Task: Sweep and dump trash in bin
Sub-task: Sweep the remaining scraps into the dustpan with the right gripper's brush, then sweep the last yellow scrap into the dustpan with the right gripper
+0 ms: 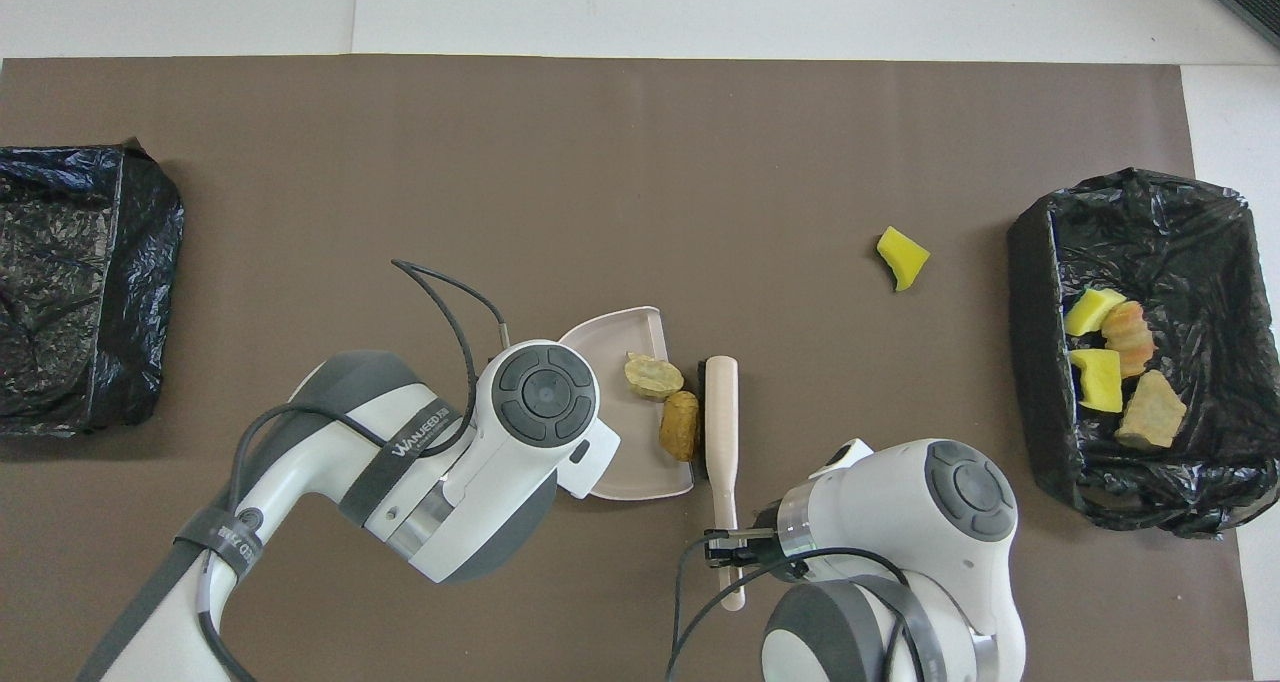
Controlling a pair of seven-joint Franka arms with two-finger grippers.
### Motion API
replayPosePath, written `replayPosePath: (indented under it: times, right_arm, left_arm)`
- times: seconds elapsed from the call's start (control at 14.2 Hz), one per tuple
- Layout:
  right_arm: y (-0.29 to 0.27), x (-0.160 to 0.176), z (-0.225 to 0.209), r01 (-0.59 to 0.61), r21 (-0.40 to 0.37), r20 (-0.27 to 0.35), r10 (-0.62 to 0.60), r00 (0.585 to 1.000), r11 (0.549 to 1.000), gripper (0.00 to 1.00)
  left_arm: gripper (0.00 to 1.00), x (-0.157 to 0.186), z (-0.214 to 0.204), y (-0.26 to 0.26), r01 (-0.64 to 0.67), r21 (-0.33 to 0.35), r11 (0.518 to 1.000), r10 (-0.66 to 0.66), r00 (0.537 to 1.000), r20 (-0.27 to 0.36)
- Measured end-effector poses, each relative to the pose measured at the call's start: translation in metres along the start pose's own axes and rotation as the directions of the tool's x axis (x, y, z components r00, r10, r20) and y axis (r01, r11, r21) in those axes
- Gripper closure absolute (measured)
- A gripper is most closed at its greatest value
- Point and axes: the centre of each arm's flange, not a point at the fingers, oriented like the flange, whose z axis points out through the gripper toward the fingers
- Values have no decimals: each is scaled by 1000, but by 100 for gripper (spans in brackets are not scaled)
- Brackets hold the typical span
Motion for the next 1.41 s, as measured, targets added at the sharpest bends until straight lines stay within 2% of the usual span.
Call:
replayPosePath:
  times: [0.14, 0.28, 0.35, 0.49, 0.63, 0.77, 0.91, 1.12, 1.27, 1.41]
  right_arm:
    - [-18, 6, -5, -19, 80, 1, 19, 1000, 997, 74]
    - [-30, 11, -12, -19, 104, 1, 19, 1000, 994, 74]
    - [-33, 11, -17, -4, 92, 6, 3, 1000, 996, 74]
    - [-33, 6, -32, 44, -25, 5, -44, 999, 999, 74]
    - [-28, -2, -52, 97, -208, -16, -103, 995, 973, 74]
    - [-15, -3, -75, 143, -389, -35, -169, 985, 910, 74]
    - [8, 10, -91, 212, -513, -23, -260, 965, 832, 74]
    - [82, 71, -131, 238, -650, -6, -317, 948, 722, 74]
    - [128, 114, -160, 232, -680, 8, -310, 951, 695, 74]
    - [155, 146, -169, 224, -714, 23, -298, 954, 664, 74]
  left_arm:
    - [69, -1, 1, 0, 1, 2, 1000, -1, 1000, -3]
    - [69, -1, 2, -1, 2, 2, 1000, -2, 1000, -4]
    - [69, -2, 2, -2, 5, 2, 1000, -5, 1000, -4]
    - [69, -6, 4, -6, 16, 0, 1000, -16, 1000, -8]
    - [69, -13, 6, -13, 42, -9, 999, -42, 999, -21]
    - [69, -22, 8, -23, 75, -22, 997, -76, 996, -39]
    - [69, -26, 8, -32, 112, -24, 993, -113, 992, -48]
    - [69, -23, -1, -44, 163, -18, 986, -164, 984, -70]
    - [69, -17, -8, -56, 199, -39, 979, -202, 975, -90]
    - [69, -11, -7, -73, 235, -58, 970, -240, 966, -92]
